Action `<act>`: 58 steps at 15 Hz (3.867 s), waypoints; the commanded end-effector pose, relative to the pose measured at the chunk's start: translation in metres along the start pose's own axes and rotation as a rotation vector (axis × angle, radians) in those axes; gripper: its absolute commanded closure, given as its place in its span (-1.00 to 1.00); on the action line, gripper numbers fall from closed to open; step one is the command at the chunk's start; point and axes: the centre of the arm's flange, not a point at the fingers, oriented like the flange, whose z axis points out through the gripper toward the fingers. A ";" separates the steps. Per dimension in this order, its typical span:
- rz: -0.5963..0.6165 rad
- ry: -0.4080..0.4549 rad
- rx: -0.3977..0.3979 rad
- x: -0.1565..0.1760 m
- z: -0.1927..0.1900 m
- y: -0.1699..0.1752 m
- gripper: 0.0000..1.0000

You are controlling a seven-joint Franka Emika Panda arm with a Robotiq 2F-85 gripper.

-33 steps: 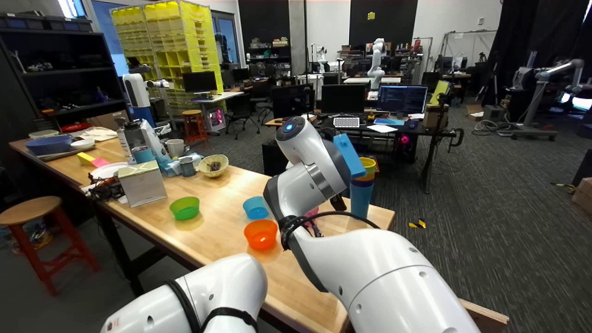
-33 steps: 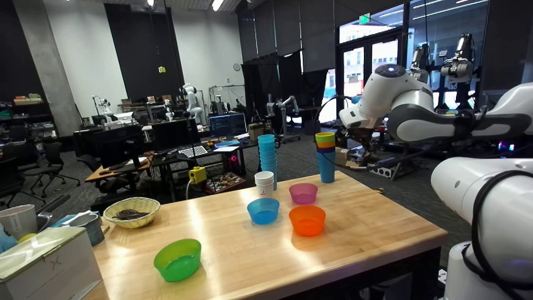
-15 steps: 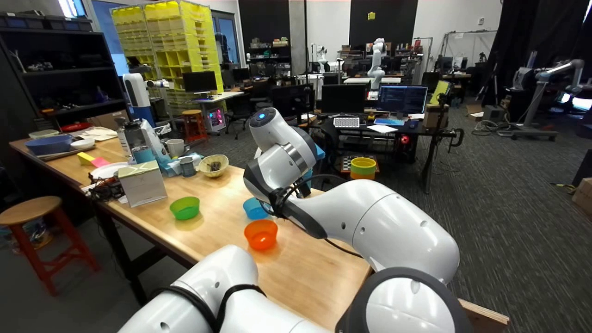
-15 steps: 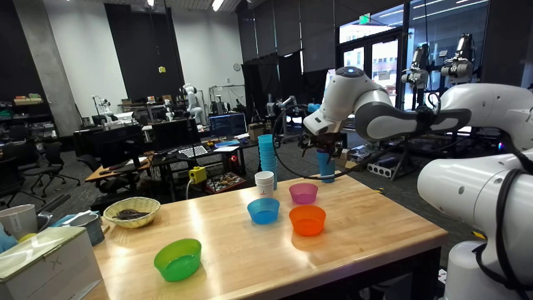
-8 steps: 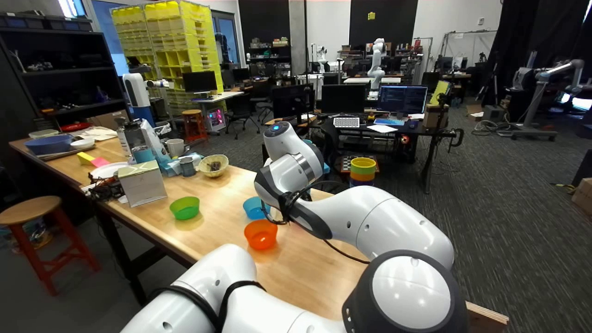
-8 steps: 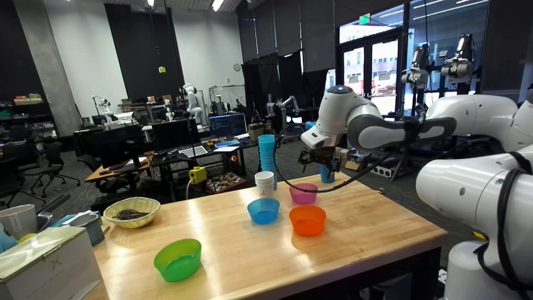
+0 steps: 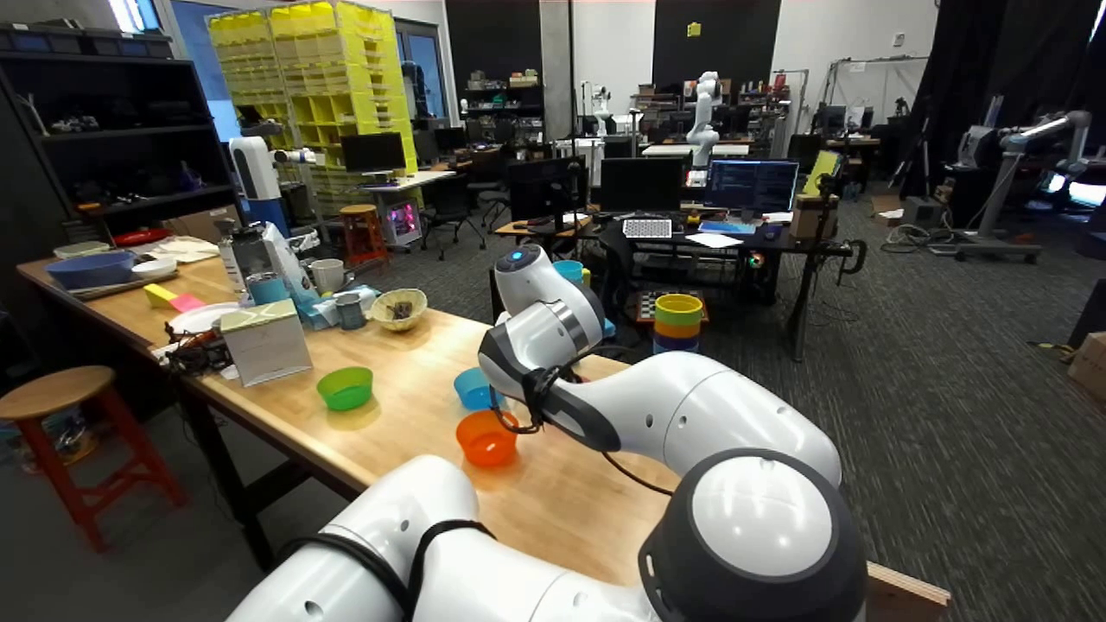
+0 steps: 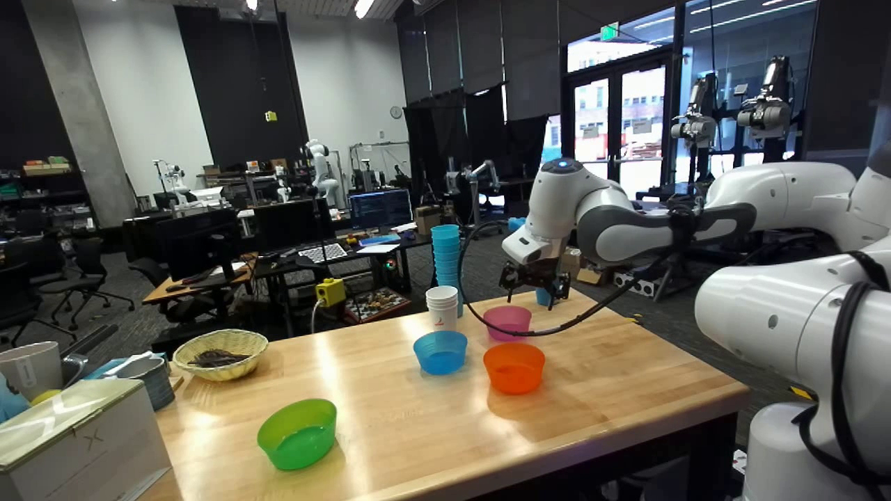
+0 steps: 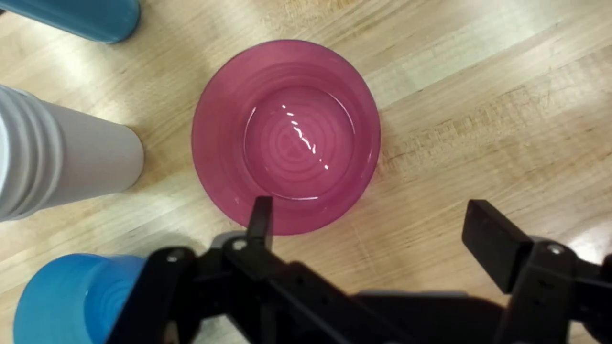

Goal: Put the purple bowl inside the orange bowl

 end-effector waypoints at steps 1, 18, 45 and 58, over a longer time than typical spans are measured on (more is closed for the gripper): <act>-0.029 -0.050 0.016 -0.007 0.016 0.013 -1.00; -0.006 0.036 0.019 -0.023 0.011 0.012 -1.00; -0.011 0.043 0.028 -0.023 0.046 0.010 -0.01; -0.077 0.015 0.138 -0.012 0.011 0.005 0.99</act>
